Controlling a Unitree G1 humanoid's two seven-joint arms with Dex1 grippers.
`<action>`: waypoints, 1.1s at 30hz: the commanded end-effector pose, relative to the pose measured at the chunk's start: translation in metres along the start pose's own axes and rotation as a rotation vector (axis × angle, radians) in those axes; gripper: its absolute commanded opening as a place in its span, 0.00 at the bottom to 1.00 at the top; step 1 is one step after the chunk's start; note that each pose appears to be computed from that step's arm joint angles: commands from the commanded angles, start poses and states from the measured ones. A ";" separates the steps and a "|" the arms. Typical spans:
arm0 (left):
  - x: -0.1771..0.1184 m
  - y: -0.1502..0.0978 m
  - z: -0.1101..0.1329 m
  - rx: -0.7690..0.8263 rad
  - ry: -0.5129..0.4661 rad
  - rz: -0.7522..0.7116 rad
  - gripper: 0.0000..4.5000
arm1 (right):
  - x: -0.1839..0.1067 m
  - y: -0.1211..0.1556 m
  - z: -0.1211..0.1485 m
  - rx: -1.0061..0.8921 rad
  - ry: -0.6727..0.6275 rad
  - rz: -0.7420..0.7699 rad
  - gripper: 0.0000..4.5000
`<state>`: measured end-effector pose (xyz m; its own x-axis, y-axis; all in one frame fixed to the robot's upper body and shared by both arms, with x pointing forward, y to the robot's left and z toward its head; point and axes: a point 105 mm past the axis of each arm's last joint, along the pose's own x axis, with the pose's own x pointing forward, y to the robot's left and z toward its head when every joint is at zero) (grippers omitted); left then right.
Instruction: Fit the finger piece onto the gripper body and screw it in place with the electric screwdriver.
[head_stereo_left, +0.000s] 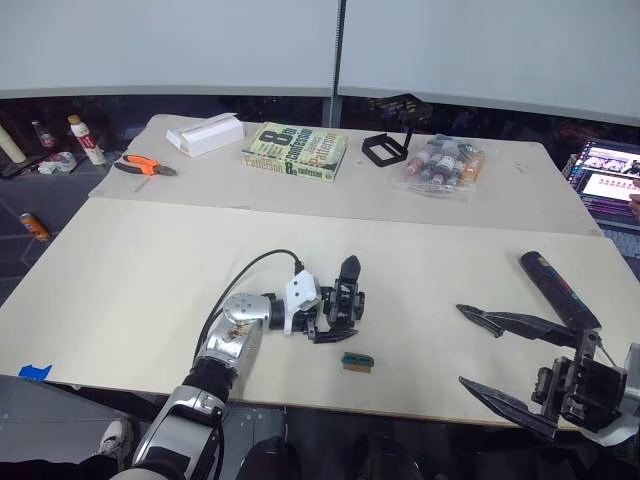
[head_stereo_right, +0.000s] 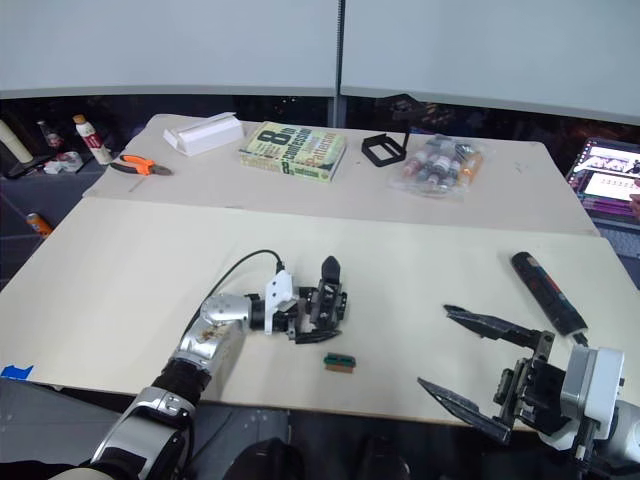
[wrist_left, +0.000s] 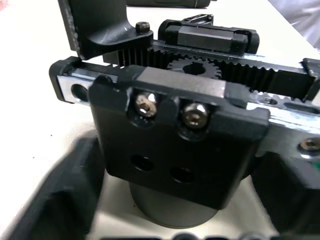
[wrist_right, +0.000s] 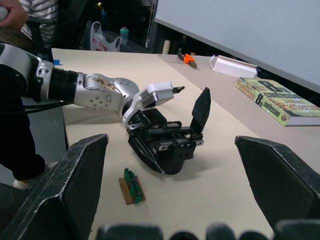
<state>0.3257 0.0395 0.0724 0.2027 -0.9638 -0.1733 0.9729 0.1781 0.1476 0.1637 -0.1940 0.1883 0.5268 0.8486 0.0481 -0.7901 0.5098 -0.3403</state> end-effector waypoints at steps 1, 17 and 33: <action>0.002 0.000 0.003 0.027 0.009 -0.029 0.53 | -0.004 -0.001 0.004 -0.022 -0.002 -0.004 1.00; 0.021 -0.001 0.018 0.113 -0.085 -0.139 0.53 | -0.006 0.008 0.006 -0.022 0.003 -0.013 1.00; -0.015 0.004 -0.002 0.057 -0.003 -0.104 0.99 | -0.022 0.005 0.001 0.069 0.065 -0.029 1.00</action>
<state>0.3267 0.0470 0.0717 0.0850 -0.9770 -0.1957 0.9810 0.0477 0.1879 0.1494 -0.2064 0.1785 0.5628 0.8266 -0.0055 -0.7960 0.5401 -0.2731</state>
